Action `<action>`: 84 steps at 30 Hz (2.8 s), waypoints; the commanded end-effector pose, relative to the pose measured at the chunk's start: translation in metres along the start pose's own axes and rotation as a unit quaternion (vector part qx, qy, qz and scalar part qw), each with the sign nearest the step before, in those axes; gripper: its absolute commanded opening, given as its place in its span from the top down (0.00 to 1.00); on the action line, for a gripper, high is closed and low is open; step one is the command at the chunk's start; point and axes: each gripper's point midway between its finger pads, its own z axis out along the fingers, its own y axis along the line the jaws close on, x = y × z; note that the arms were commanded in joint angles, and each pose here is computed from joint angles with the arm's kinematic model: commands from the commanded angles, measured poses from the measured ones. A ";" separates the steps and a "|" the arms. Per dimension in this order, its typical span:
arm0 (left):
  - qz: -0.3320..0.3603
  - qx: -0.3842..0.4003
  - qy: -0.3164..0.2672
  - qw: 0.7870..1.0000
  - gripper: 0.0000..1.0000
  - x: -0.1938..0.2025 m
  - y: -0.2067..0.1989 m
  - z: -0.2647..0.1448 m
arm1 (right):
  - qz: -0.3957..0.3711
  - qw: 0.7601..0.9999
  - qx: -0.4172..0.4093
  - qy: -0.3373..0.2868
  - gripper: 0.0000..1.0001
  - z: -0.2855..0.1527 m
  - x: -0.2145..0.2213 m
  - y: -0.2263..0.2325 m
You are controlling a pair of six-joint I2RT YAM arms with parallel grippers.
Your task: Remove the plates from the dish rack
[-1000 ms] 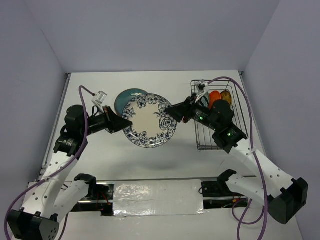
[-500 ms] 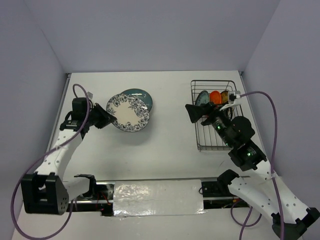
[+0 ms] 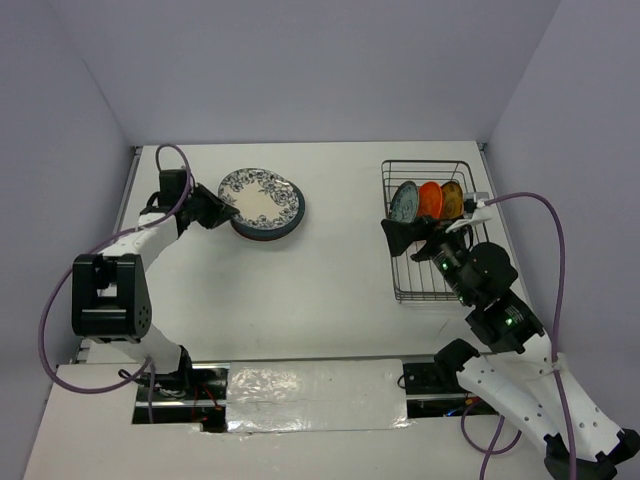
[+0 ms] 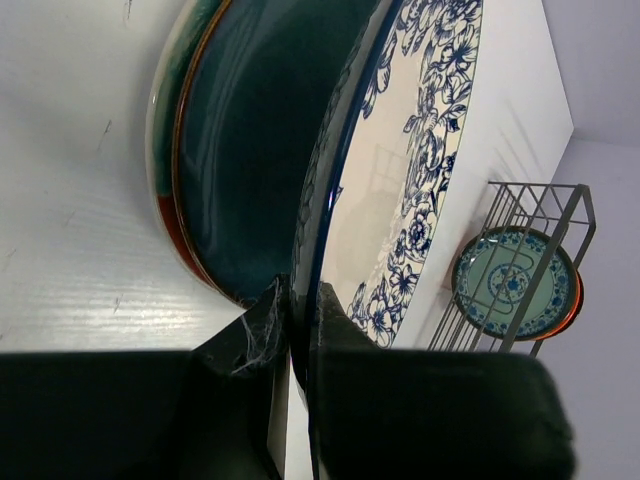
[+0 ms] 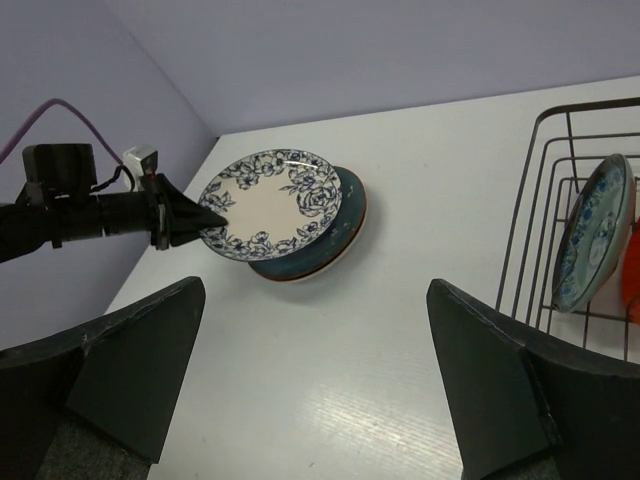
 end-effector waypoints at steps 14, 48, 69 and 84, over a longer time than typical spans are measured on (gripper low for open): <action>0.002 0.105 0.000 0.994 0.75 -0.015 -0.038 0.022 | -0.015 1.000 0.013 0.010 0.00 0.000 0.011 -0.010; 0.035 -0.136 0.057 0.988 0.00 0.005 0.024 0.048 | -0.032 0.999 0.027 -0.001 0.00 -0.017 0.005 -0.018; 0.059 -0.149 0.072 0.984 0.00 0.019 0.008 0.063 | -0.053 0.998 0.034 0.005 0.00 -0.018 0.006 -0.023; 0.065 -0.158 0.095 0.981 0.00 0.033 0.017 0.074 | -0.055 0.998 0.032 0.016 0.00 -0.015 0.015 -0.024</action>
